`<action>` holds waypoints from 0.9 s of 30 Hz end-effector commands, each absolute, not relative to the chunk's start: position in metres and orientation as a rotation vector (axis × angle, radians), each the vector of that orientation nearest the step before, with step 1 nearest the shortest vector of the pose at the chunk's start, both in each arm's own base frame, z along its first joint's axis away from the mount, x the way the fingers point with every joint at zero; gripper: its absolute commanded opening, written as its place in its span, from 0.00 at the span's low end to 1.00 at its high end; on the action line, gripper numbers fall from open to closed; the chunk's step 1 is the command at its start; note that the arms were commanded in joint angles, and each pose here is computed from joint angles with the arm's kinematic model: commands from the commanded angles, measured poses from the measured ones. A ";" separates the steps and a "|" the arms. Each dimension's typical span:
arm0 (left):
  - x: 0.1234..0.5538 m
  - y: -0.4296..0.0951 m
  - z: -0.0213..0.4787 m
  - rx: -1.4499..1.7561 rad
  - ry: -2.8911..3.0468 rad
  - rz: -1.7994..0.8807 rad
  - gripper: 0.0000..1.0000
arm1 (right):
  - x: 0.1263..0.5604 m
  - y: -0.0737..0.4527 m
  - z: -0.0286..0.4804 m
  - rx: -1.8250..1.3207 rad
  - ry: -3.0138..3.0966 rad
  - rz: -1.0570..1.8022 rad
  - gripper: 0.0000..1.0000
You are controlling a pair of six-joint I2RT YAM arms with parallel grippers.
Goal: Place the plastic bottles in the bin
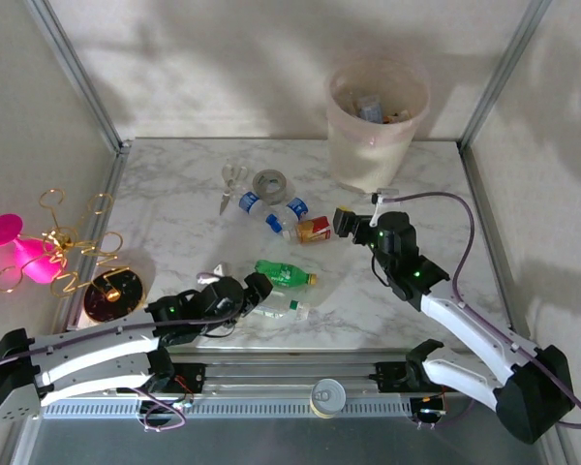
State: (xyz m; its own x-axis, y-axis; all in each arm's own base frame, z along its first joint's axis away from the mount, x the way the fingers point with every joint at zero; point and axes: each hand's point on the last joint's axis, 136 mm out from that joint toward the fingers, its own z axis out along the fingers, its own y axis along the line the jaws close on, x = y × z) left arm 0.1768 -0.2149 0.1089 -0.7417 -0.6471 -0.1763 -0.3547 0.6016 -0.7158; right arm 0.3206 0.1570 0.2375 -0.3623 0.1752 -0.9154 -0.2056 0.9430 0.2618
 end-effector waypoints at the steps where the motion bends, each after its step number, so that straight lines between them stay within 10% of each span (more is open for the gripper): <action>1: 0.170 -0.197 0.087 -1.080 2.360 -0.867 0.97 | 0.315 0.155 0.234 0.009 1.896 0.416 0.99; 27: 0.190 -0.211 0.036 -1.509 2.303 -0.647 0.91 | 0.279 0.157 0.225 -0.032 1.806 0.613 0.99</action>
